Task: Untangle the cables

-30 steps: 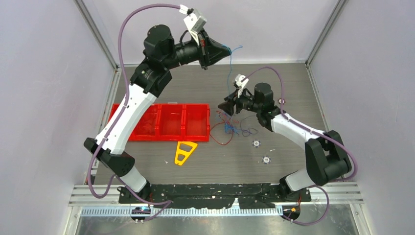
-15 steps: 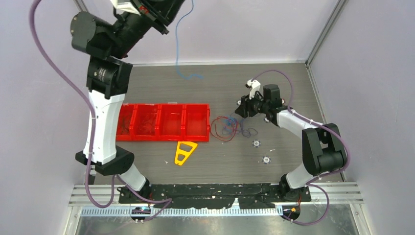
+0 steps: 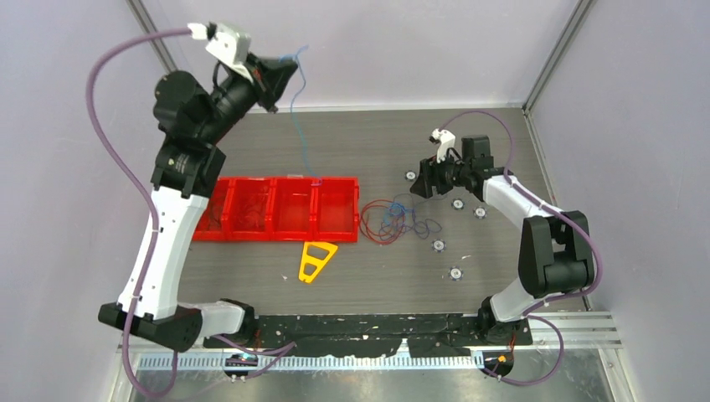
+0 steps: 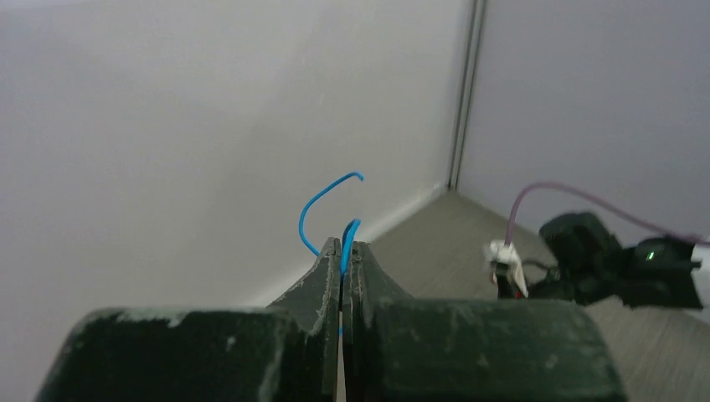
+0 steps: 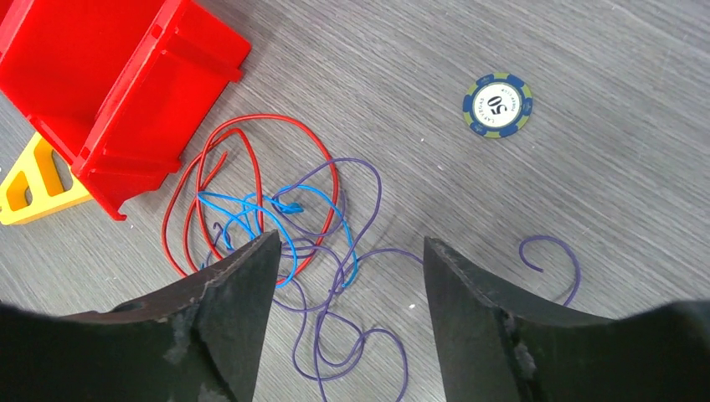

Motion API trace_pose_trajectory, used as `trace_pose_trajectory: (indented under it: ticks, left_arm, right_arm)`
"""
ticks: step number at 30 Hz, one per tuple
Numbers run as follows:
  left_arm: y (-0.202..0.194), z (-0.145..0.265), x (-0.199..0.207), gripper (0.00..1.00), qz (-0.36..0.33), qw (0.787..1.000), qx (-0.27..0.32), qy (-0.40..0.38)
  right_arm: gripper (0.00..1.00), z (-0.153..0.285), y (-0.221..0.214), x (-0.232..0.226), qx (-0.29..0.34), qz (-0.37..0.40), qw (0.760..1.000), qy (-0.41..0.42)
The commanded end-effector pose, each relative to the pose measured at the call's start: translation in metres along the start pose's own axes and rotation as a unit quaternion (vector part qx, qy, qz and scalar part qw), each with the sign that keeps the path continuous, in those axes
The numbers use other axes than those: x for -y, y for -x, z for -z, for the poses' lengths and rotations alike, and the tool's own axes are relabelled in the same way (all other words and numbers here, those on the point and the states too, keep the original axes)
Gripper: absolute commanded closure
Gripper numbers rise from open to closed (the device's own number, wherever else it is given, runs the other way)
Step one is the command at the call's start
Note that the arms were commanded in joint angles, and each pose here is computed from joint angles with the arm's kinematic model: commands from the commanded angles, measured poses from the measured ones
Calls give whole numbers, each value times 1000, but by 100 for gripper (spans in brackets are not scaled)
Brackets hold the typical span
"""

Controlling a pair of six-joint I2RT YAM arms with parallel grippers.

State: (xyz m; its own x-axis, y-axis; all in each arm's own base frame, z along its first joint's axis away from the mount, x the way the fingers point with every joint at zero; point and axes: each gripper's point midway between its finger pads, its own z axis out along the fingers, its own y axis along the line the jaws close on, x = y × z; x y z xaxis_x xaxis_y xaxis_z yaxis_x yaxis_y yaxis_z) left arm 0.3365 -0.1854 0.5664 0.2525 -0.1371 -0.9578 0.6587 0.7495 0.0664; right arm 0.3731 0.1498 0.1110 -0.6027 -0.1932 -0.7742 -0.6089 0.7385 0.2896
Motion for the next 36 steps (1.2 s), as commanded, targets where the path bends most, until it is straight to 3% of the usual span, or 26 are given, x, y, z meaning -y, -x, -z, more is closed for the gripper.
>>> trace_pose_trajectory:
  ticks: [1, 9, 26, 36]
  left_arm:
    - [-49, 27, -10, 100, -18, 999, -47, 19]
    - [-124, 42, -15, 100, 10, 993, -112, 30]
    - [-102, 71, -28, 100, -8, 992, -115, 57]
    - [-219, 87, -42, 100, -22, 974, -218, 59]
  right_arm:
    - [29, 18, 27, -13, 23, 39, 999, 18]
    - [23, 24, 22, -12, 14, 47, 999, 17]
    - [20, 28, 14, -12, 7, 43, 999, 17]
    - [19, 26, 13, -11, -1, 37, 999, 19]
